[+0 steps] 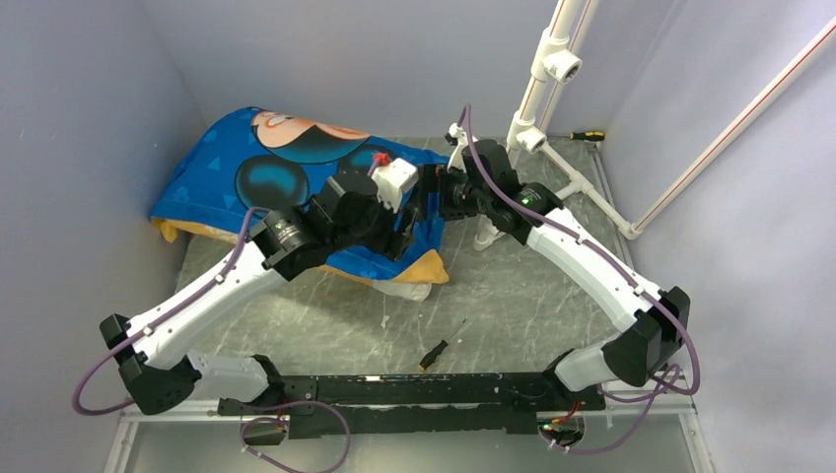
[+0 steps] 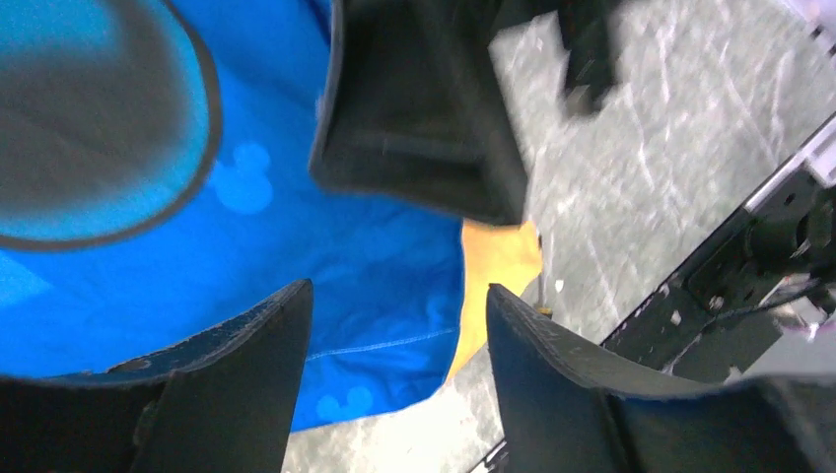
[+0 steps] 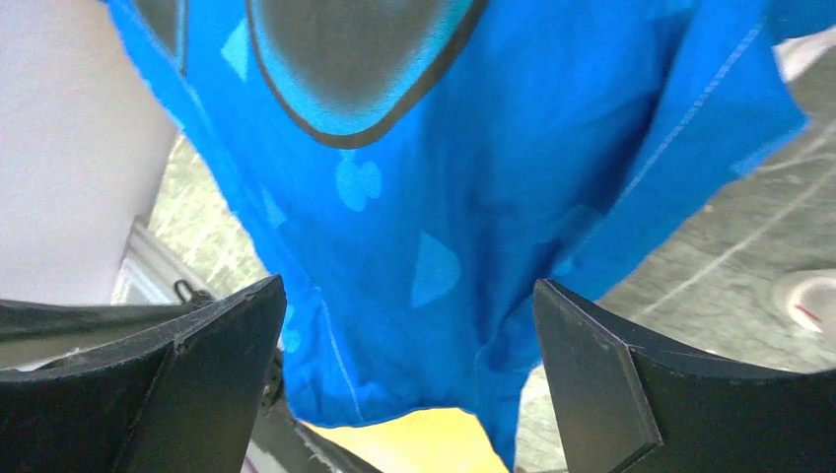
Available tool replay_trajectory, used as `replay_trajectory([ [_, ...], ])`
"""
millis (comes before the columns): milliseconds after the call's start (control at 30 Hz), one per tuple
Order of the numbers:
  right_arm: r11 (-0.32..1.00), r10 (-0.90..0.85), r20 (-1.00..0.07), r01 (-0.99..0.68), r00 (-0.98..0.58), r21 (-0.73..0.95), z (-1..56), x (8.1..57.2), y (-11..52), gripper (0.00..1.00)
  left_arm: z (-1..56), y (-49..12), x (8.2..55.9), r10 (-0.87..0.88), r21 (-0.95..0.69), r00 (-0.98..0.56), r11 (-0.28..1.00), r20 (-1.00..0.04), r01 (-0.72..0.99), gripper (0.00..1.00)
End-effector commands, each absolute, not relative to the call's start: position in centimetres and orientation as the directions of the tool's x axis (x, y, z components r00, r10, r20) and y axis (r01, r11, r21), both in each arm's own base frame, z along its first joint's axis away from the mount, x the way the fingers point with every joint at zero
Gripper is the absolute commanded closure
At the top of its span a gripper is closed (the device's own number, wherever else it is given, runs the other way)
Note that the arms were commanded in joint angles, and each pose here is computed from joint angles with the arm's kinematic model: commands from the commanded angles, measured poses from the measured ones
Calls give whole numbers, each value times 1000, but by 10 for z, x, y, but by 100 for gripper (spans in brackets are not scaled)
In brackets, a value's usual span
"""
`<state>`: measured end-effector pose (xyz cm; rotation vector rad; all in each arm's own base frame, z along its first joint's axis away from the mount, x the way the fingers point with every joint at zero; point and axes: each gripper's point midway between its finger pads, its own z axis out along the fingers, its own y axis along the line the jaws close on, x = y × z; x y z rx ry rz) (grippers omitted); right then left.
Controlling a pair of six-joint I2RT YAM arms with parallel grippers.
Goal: Put the pillow into the pillowcase
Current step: Stuff the pillow into the pillowcase.
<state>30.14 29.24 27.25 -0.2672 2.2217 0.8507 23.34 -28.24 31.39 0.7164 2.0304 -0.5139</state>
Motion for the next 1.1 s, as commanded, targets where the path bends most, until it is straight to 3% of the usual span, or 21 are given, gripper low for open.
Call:
replay_trajectory([
  [0,808,94,-770,-403,-631,429,302,311,270,0,263,-294,220,280,-209,-522,691,-806,692,38],
  [167,749,211,-745,-385,-633,539,312,319,266,0,205,-302,205,358,-206,-485,594,-797,777,53],
  [300,698,181,-710,-420,-680,580,305,315,281,0,149,-290,188,509,-190,-513,557,-692,808,67],
  [467,597,156,-657,-459,-737,657,289,301,303,6,132,-274,164,596,-134,-461,510,-658,850,70],
  [567,574,73,-599,-458,-798,679,266,281,313,20,150,-270,154,576,-129,-443,503,-687,855,66],
  [700,625,-109,-458,-418,-883,659,209,234,303,55,207,-258,167,449,-118,-470,616,-760,779,44],
  [733,635,-140,-424,-410,-895,655,196,223,298,59,222,-255,172,413,-114,-474,649,-778,752,39],
  [867,692,-263,-286,-387,-921,610,157,186,277,64,267,-245,205,283,-110,-497,775,-820,623,28],
  [1067,738,-435,-254,-503,-864,449,151,150,259,63,283,-249,247,200,-142,-564,852,-801,504,27],
])
